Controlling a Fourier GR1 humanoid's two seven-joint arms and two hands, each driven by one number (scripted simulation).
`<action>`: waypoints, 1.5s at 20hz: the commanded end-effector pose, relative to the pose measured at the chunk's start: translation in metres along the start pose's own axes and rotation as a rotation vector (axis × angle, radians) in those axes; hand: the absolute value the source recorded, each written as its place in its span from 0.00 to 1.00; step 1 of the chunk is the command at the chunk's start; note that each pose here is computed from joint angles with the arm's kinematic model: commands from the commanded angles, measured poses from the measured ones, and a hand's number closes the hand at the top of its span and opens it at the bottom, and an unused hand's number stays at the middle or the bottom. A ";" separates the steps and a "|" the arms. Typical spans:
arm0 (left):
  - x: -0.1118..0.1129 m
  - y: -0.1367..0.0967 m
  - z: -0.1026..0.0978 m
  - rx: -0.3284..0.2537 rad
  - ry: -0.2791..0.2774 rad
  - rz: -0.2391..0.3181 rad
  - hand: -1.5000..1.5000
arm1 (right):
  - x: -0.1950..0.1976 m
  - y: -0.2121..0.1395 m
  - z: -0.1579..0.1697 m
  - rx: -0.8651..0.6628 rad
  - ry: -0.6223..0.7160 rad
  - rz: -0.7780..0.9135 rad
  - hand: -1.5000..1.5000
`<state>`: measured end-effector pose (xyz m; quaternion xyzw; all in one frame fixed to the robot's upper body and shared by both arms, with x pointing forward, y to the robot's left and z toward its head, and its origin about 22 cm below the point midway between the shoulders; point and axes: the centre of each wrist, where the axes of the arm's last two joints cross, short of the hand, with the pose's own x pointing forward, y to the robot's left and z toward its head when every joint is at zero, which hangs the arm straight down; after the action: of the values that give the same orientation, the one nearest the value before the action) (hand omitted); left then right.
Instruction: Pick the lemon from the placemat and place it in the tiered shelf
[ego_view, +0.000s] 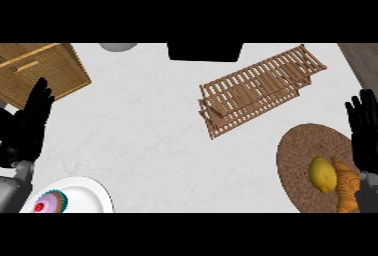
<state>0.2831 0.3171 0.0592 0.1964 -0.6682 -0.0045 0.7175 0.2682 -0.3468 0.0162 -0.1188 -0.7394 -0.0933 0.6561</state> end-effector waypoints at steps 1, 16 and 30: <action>-0.005 -0.003 0.005 0.011 -0.029 0.054 0.50 | 0.010 -0.007 -0.009 0.070 -0.025 0.029 1.00; -0.002 -0.041 0.036 -0.070 -0.088 0.164 0.50 | 0.073 -0.095 -0.004 0.364 -0.062 0.013 0.00; 0.002 -0.040 0.044 -0.090 -0.109 0.156 0.50 | 0.171 -0.041 0.014 0.617 0.093 1.013 0.00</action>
<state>0.2533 0.2697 0.0536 0.1135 -0.7169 0.0191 0.6876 0.2276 -0.3963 0.1736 -0.1847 -0.6093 0.3821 0.6698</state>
